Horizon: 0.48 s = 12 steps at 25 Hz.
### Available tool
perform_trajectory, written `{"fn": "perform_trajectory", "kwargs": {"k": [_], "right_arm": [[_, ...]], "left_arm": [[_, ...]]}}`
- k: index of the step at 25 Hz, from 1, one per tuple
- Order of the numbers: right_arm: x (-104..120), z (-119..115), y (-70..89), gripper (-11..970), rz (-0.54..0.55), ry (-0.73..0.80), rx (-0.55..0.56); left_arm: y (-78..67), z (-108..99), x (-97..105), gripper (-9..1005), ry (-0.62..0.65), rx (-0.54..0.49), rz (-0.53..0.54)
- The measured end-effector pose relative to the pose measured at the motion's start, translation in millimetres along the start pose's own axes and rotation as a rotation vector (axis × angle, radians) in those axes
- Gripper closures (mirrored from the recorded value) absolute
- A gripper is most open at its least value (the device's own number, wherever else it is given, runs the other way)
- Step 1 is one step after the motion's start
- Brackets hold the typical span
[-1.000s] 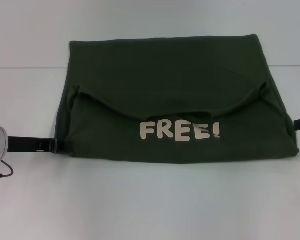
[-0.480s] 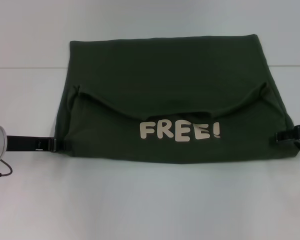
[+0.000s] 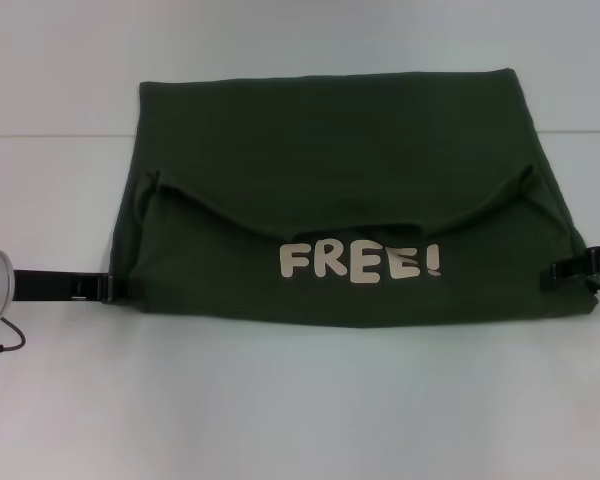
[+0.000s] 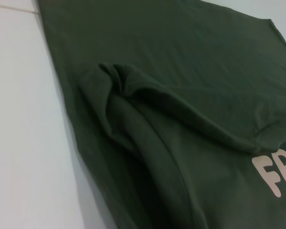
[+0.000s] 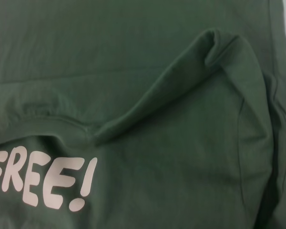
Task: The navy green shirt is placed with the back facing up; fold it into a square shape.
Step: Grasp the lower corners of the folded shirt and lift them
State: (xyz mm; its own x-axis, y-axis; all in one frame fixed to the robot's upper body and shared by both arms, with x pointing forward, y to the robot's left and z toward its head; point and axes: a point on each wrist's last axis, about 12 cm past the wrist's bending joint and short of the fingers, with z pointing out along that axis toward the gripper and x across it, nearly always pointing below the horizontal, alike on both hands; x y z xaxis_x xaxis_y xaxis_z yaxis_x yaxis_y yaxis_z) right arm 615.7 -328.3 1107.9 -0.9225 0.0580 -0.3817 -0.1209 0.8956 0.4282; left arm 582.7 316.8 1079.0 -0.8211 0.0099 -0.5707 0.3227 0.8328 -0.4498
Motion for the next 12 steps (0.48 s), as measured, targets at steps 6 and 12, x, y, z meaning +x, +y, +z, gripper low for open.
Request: {"fn": "perform_trajectory", "kwargs": {"k": [6,12], "right_arm": [[1.8,0.3,-2.1,346,0.004,0.001,0.005],[1.2,0.7,-1.4,657,-0.01,0.007,0.008]], "left_arm": [[-0.1,0.0,-0.2,950,-0.001,0.001,0.0],[-0.1,-0.3,-0.9,950,-0.01,0.003,-0.006]]}}
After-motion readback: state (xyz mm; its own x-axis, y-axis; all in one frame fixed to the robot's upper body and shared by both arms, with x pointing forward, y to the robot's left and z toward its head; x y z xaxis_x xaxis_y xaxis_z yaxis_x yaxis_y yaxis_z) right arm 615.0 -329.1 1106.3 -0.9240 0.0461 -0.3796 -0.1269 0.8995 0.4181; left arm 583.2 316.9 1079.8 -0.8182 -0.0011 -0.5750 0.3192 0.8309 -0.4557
